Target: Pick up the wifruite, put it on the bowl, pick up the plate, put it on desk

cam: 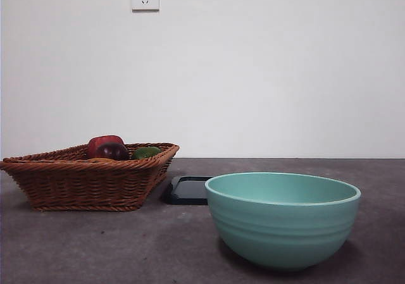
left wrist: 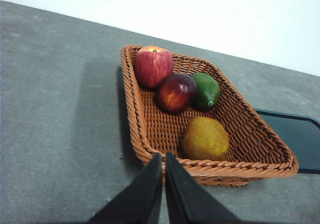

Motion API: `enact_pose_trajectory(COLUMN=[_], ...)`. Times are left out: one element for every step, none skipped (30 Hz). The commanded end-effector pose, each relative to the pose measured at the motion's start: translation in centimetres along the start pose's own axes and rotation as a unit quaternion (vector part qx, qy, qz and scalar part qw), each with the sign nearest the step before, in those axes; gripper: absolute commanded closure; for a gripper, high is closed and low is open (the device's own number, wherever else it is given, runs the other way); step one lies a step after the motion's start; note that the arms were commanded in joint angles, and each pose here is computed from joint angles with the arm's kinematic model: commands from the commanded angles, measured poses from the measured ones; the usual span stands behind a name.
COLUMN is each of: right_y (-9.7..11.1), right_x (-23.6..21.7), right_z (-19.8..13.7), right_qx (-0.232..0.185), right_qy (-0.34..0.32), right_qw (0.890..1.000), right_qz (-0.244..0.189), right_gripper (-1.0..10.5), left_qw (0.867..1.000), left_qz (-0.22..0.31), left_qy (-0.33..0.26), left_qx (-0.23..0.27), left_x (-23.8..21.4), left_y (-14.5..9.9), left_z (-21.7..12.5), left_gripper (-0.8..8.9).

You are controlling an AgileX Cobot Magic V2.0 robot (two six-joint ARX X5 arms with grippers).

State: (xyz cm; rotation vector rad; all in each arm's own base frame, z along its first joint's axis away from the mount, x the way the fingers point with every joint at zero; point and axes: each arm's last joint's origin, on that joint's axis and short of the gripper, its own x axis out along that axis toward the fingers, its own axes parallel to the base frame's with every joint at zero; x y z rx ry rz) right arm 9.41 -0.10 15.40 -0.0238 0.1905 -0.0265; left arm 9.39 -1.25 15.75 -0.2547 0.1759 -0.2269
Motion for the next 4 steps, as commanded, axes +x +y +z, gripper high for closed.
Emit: enact_pose_trajectory(right_y=[0.00,0.00,0.00,0.00], right_x=[0.10,0.10,0.10,0.10], right_z=[-0.24,-0.24,-0.24,-0.24], right_qx=[0.009,0.009,0.009,0.009], right_qy=[0.000,0.000,0.000,0.000], right_qw=[1.000,1.000,1.000,1.000], right_qz=[0.000,0.000,-0.001,0.000], right_gripper=[9.4,9.4,9.4,9.4], left_qw=[1.000,1.000,1.000,1.000], left_qz=[-0.002,-0.002,-0.002,-0.002], left_qy=[0.013,0.013,0.013,0.013], left_qx=[-0.003,-0.003,-0.003,-0.003], left_x=[0.19,0.19,0.19,0.19], left_y=[0.18,0.18,0.18,0.18], left_z=[-0.70,-0.70,-0.70,-0.70], left_gripper=[8.04,8.04,8.04,8.04])
